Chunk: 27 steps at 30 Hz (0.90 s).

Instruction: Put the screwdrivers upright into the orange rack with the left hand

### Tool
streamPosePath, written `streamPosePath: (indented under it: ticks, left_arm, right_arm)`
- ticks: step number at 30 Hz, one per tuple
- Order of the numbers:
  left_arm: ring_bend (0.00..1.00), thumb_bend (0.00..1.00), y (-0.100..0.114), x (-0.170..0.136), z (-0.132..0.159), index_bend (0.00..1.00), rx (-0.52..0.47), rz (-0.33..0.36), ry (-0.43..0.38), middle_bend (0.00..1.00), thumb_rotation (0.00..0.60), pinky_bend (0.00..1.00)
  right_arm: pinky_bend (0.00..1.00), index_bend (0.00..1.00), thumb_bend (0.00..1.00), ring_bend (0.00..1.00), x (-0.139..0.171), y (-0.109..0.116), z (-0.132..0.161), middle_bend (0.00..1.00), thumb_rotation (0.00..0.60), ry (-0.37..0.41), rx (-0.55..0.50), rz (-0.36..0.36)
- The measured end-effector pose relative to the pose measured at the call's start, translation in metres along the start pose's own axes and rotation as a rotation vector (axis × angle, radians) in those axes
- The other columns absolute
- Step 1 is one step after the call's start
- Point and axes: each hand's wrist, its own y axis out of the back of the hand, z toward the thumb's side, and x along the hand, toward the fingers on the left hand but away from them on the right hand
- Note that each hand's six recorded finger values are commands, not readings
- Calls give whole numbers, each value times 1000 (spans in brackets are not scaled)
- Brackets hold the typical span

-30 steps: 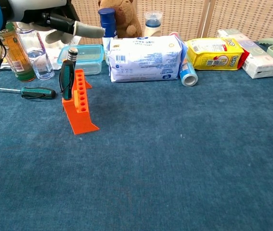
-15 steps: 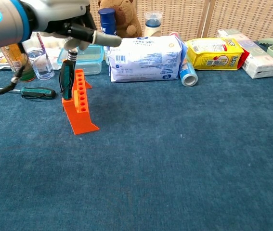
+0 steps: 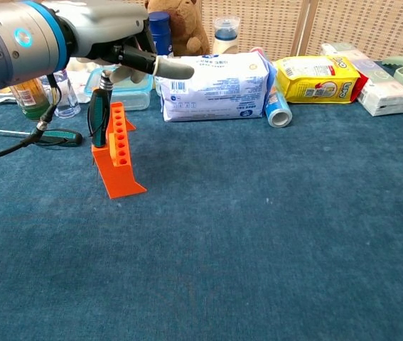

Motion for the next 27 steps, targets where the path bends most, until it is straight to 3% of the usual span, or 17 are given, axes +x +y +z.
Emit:
streamPosePath:
  ticks: [14, 27]
  left_arm:
    - [930, 0, -1, -9, -21, 734, -24, -24, 47, 811, 0, 900]
    - [929, 0, 10, -19, -32, 734, -83, -13, 49, 811, 0, 900]
  right_arm:
    - [89, 4, 164, 94, 0, 0, 0, 97, 600, 1, 0, -1]
    - [89, 4, 163, 94, 0, -1, 1, 97, 600, 2, 3, 1]
